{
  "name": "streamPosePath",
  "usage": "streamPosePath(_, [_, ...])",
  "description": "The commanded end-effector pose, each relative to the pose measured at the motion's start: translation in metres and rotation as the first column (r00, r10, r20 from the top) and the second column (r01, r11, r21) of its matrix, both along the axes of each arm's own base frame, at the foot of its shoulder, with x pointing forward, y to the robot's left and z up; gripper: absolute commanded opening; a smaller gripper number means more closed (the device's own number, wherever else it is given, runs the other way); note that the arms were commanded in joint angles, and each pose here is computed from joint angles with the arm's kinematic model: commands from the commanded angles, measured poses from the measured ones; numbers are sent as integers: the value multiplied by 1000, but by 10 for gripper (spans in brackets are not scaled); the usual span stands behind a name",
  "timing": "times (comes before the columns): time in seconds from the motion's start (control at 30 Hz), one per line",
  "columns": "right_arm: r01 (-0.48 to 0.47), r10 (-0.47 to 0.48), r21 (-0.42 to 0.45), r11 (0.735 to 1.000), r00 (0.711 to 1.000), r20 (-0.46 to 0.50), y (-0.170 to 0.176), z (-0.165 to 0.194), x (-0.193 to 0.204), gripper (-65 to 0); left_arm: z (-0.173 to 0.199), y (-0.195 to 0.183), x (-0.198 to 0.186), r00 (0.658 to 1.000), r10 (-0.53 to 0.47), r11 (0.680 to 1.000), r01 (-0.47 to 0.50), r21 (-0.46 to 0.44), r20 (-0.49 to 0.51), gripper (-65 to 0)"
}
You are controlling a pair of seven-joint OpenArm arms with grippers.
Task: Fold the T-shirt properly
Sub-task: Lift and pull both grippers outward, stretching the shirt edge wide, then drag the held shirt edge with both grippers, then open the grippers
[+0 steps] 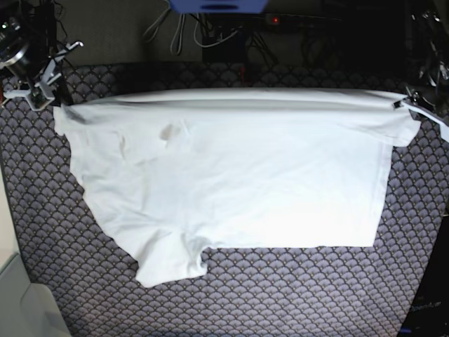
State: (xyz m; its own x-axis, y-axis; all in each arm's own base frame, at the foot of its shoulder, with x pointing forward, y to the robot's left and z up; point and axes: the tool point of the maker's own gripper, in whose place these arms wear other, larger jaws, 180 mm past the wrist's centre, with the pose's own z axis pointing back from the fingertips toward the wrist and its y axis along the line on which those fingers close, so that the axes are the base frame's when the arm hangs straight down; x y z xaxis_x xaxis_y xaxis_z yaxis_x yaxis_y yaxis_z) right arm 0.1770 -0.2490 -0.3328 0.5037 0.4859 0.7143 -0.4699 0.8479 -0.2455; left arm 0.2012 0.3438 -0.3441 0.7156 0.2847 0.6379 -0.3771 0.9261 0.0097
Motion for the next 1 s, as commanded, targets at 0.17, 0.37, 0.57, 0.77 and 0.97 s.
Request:
streamPosePath(0.17, [41,-41,-29,999,999,5,-9,1,-2,-650,12,15,2,999,29,997,-31,68,28,-645])
streamPosePath(0.37, [85,-85,5,996,996,-34,-10,-15,-11,-650,-1,18,-4,999,47,998,-46,50,-6,-645])
streamPosePath(0.57, [136,-131,35,990,984,-120,-17,-45,-28,-650,-18,12,-9,998,36,999,-34,24,-53,-645])
streamPosePath(0.77, [120,-105,68,990,976,-192,-3,-66,-43,-650,-32,-10,-9,995,-33,999,34,3,-97,-641])
streamPosePath(0.97, [94,-74,88,992,974,-214,9,-72,-46,-650,-33,-12,-9,994,-39,999,39,1,-103,-640])
